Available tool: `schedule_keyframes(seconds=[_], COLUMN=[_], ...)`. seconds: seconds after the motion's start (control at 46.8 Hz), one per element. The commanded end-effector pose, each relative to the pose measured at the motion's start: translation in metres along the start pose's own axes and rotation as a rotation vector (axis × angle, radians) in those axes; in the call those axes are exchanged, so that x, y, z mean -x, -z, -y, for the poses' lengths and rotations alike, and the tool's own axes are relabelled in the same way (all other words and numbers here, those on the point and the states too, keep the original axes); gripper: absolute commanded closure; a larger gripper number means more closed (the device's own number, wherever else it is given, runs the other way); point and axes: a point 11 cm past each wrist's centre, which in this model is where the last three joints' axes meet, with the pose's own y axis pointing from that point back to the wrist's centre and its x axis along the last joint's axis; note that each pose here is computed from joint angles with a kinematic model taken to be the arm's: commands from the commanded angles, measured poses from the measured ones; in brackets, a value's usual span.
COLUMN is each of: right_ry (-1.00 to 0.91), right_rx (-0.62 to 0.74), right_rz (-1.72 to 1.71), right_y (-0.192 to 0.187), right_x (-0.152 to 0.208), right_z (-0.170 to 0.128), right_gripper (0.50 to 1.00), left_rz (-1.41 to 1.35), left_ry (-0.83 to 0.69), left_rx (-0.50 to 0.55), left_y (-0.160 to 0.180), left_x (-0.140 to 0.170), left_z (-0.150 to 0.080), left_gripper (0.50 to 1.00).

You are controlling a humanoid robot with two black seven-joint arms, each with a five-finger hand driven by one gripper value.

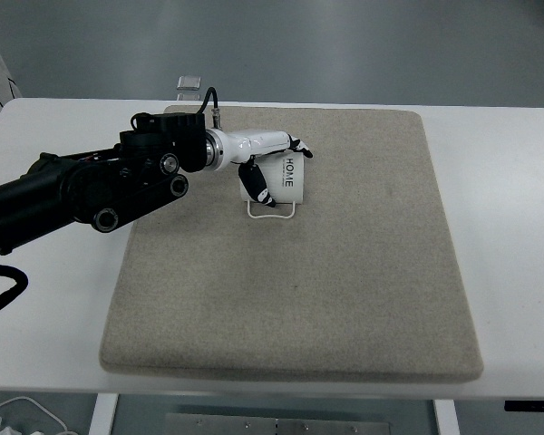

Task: Flip white cup upright
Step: 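Lift and rotate the mug upward with the left hand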

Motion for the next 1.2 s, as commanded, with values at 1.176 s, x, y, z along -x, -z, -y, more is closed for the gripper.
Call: schedule_keyframes(seconds=[1.176], right_ry=[0.000], right_rx=[0.000], right_rz=[0.000], right_y=[0.000], right_x=[0.000], right_z=[0.000], right_gripper=[0.570], left_rz=[-0.714], left_ry=[-0.238], left_rx=[0.502], left_y=[-0.002], left_x=[-0.022], left_z=[-0.025], left_gripper=[1.000])
